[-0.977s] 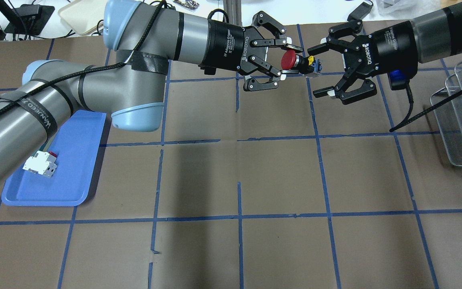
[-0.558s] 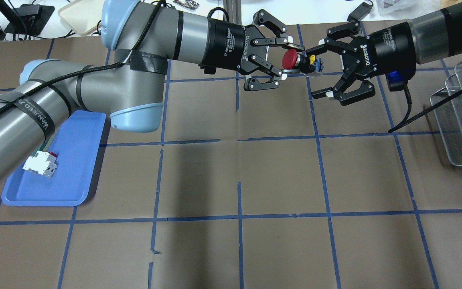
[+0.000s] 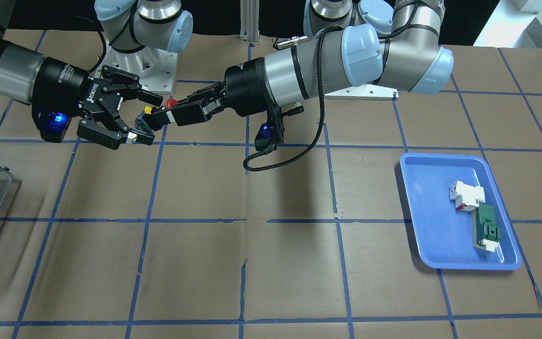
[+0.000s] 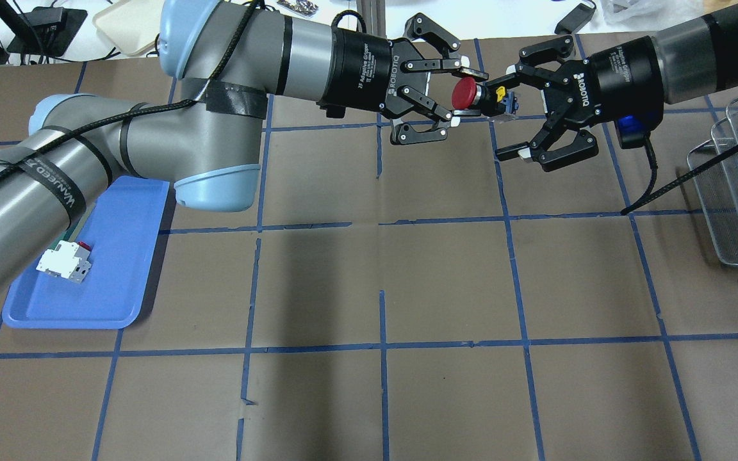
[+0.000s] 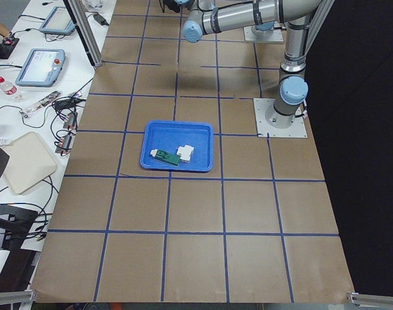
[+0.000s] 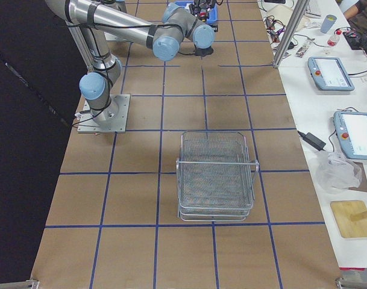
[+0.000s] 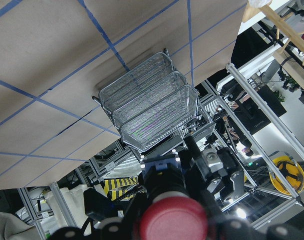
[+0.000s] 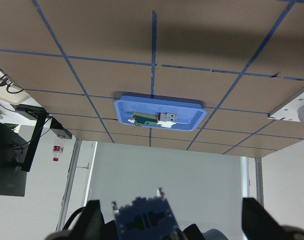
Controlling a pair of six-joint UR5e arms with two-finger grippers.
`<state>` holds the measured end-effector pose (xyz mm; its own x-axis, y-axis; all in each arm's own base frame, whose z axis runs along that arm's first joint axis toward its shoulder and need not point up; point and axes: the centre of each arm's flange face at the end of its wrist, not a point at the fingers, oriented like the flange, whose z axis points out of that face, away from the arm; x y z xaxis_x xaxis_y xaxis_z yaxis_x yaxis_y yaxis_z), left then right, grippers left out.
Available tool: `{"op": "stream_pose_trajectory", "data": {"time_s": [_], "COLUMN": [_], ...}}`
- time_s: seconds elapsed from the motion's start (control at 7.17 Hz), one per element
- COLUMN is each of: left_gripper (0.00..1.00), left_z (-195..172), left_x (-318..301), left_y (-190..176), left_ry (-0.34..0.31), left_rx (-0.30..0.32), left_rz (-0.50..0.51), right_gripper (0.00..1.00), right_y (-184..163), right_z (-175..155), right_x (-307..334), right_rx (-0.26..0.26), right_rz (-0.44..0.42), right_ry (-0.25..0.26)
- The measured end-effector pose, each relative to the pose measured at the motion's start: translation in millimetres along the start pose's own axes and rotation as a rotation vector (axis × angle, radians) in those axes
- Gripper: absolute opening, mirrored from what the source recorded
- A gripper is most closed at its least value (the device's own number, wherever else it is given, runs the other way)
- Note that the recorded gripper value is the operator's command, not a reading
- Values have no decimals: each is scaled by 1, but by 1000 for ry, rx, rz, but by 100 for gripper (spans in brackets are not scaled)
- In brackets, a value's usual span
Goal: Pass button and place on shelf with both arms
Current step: 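Close the right gripper on the button's base beside the left gripper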
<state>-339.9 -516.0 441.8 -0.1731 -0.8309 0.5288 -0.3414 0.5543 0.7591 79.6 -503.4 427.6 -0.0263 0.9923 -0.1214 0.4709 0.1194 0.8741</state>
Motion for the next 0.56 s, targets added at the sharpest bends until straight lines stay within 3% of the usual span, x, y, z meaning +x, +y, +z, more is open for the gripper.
{"op": "stream_pose_trajectory", "data": {"time_s": [0.56], "left_gripper": [5], "left_z": [-2], "left_x": [1], "left_y": [5], "left_ry": [4], "left_rx": [-3], "left_rz": [3], "right_gripper": [100], "right_y": [9], "right_z": [-2], "right_x": [5], "right_rx": [3], "right_rz": [-8], "right_ry": [-4]}}
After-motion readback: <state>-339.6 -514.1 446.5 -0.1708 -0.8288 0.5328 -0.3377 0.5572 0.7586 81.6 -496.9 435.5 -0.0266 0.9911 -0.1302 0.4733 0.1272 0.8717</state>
